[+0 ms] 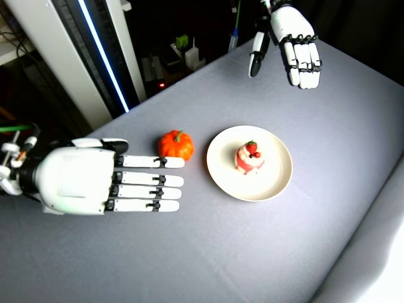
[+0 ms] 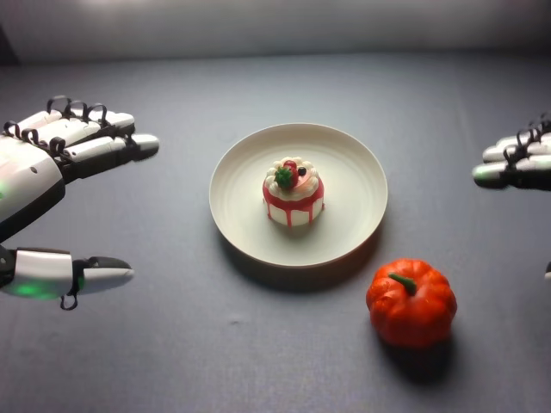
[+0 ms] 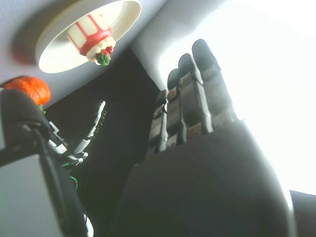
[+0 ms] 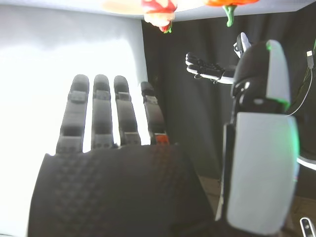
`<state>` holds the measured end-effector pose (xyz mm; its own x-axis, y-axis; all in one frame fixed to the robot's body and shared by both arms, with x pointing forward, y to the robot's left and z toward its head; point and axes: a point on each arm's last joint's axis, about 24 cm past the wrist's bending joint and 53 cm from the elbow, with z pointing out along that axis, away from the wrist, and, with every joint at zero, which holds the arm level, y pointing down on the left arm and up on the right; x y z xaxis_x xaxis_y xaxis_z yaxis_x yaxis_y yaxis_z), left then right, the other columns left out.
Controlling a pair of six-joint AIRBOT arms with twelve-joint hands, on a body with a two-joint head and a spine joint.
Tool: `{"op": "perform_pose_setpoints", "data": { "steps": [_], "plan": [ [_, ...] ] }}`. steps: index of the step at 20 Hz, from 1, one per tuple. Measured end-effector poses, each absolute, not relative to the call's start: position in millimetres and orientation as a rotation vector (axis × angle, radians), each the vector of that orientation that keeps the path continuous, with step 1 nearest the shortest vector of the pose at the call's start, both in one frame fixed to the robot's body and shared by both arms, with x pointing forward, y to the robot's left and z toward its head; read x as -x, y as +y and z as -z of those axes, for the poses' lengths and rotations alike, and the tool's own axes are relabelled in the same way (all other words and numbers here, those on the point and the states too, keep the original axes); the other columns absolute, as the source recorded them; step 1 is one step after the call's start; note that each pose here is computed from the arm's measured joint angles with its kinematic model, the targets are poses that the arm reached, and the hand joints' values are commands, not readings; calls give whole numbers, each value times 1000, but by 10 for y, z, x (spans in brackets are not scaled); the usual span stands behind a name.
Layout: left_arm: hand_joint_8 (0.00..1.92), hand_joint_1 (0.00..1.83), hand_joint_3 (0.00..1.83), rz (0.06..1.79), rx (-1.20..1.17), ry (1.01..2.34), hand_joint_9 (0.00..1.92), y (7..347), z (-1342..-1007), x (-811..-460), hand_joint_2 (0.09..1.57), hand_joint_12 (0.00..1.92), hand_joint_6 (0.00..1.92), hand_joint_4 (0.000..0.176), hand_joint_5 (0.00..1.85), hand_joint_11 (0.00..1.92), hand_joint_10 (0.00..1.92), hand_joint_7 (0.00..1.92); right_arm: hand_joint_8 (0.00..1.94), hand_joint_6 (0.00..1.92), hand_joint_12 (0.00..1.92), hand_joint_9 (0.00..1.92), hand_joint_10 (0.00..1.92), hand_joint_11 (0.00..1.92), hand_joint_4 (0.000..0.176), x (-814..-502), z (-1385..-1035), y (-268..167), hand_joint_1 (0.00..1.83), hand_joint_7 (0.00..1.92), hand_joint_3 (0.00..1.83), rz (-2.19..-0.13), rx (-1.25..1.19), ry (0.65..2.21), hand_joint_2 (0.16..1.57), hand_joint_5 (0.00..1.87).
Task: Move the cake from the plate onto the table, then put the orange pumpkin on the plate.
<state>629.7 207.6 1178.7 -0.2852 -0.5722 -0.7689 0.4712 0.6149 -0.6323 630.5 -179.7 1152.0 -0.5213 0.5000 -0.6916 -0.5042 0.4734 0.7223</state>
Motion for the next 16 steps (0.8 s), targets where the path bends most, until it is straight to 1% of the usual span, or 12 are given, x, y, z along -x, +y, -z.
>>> {"op": "perform_pose_setpoints", "data": {
  "steps": [2, 3, 4, 5, 6, 7, 9, 11, 12, 14, 15, 16],
  "plan": [
    [2, 694, 7, 1010, 82, 1562, 95, 2082, -11783, -6303, 954, 327, 7, 67, 305, 0, 5, 103, 2, 2, 818, 242, 11, 0, 0, -6311, -11513, -1800, 990, 279, 1, -1244, 1, 1715, 1045, 415],
    [1, 688, 4, 1010, 84, 1562, 95, 2086, -11783, -6306, 958, 299, 3, 71, 300, 0, 3, 105, 2, 4, 823, 244, 10, 0, 0, -6311, -11510, -1797, 991, 282, 0, -1246, -1, 1715, 1041, 421],
    [0, 671, 4, 1009, 81, 1561, 84, 2087, -11776, -6314, 967, 237, 1, 88, 279, 0, 3, 104, 4, 2, 825, 244, 9, 0, 0, -6308, -11503, -1789, 994, 285, 0, -1248, 0, 1716, 1043, 420],
    [0, 625, 6, 1013, 96, 1563, 82, 2074, -11759, -6335, 976, 229, 0, 158, 205, 0, 2, 91, 1, 1, 810, 236, 4, 0, 0, -6304, -11492, -1779, 989, 280, 0, -1248, 3, 1720, 1045, 419],
    [5, 650, 3, 1014, 88, 1567, 93, 2048, -11743, -6360, 972, 231, 0, 172, 183, 0, 6, 102, 0, 0, 805, 231, 1, 0, 0, -6300, -11484, -1772, 988, 277, 2, -1249, 6, 1722, 1047, 418],
    [4, 646, 0, 1016, 86, 1567, 90, 2024, -11742, -6395, 953, 229, 0, 175, 137, 0, 4, 101, 0, 4, 803, 232, 2, 0, 0, -6298, -11481, -1768, 989, 276, 0, -1250, 6, 1722, 1043, 427],
    [7, 636, 0, 1032, 67, 1550, 112, 1918, -11801, -6510, 947, 247, 22, 176, 199, 28, 10, 114, 2, 0, 778, 234, 4, 0, 0, -6285, -11480, -1742, 997, 268, 1, -1255, 19, 1726, 1047, 414],
    [2, 669, 0, 1053, 36, 1528, 136, 1767, -11892, -6609, 933, 262, 9, 176, 242, 53, 3, 130, 2, 1, 984, 290, 11, 0, 0, -6275, -11494, -1716, 989, 283, 3, -1259, 32, 1724, 1065, 426],
    [3, 713, 2, 1070, 15, 1523, 139, 1659, -11929, -6679, 941, 265, 17, 168, 271, 56, 3, 136, 4, 2, 1067, 317, 14, 0, 0, -6269, -11501, -1705, 987, 301, 3, -1265, 33, 1721, 1081, 433],
    [5, 836, 1, 1079, -11, 1550, 228, 1478, -11897, -6801, 941, 535, 5, 96, 324, 42, 2, 215, 5, 1, 1026, 325, 6, 0, 0, -6259, -11515, -1695, 975, 331, 2, -1271, 38, 1715, 1099, 440],
    [6, 872, 0, 1074, -28, 1568, 314, 1386, -11877, -6860, 913, 743, 8, 82, 367, 33, 6, 261, 3, 1, 1000, 322, 3, 0, 0, -6259, -11517, -1695, 982, 319, 1, -1272, 37, 1715, 1100, 441],
    [1, 937, 3, 1064, -56, 1585, 366, 1257, -11874, -6961, 864, 908, 2, 91, 389, 6, 6, 293, 4, 5, 1045, 345, 8, 0, 0, -6259, -11520, -1696, 989, 335, 2, -1272, 38, 1714, 1114, 474]
  ]
}}
